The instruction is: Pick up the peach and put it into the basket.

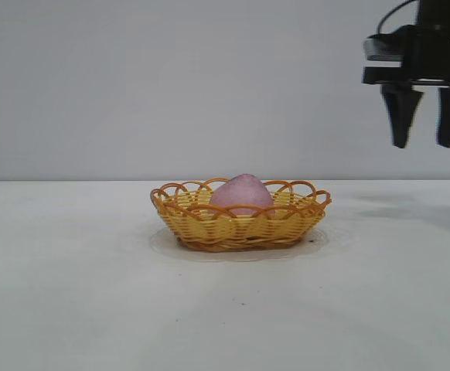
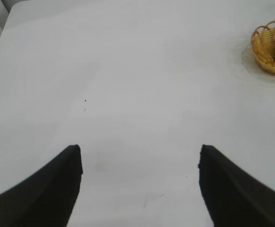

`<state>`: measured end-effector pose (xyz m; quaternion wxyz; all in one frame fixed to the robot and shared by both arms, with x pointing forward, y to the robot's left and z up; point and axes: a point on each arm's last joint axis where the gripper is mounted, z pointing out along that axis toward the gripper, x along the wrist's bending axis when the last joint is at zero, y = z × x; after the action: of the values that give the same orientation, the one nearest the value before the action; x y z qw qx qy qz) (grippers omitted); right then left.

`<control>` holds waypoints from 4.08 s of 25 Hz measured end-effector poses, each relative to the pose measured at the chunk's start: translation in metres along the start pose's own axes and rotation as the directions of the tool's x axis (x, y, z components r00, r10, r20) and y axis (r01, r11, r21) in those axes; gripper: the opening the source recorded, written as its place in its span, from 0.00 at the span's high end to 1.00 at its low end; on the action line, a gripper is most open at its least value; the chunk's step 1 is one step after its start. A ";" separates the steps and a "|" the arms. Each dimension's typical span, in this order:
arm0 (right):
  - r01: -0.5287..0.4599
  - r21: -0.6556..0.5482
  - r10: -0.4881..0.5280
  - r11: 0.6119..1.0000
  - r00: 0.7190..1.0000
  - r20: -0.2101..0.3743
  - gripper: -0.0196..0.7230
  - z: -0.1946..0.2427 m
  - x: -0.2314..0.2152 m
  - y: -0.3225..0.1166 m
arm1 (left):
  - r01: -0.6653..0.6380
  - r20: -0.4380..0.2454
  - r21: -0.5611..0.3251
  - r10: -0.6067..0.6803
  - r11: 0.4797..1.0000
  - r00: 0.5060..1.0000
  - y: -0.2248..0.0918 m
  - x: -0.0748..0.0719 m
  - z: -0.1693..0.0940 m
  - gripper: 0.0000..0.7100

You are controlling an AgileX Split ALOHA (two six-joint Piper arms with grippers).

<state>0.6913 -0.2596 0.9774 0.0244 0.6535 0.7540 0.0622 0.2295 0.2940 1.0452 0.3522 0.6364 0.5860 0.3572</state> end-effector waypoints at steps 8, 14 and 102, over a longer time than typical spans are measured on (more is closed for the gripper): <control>-0.017 -0.053 0.020 0.998 0.998 0.063 0.42 -0.037 -0.021 -0.007 | 0.000 0.000 0.000 0.000 1.000 1.000 0.000 0.000 0.000 0.35; -0.005 -0.190 0.021 0.982 0.996 0.081 0.42 -0.104 -0.016 -0.023 | 0.000 0.000 0.000 0.000 1.000 1.000 0.000 0.000 0.000 0.35; 0.008 -0.781 0.065 0.624 0.996 0.062 0.42 -0.122 0.033 -0.451 | 0.000 0.000 0.000 0.000 1.000 1.000 0.000 0.000 0.000 0.35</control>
<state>0.2288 -0.2964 1.0427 0.3360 0.5923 0.6402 0.3555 0.2295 0.2940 1.0452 0.3522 0.6364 0.5860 0.3572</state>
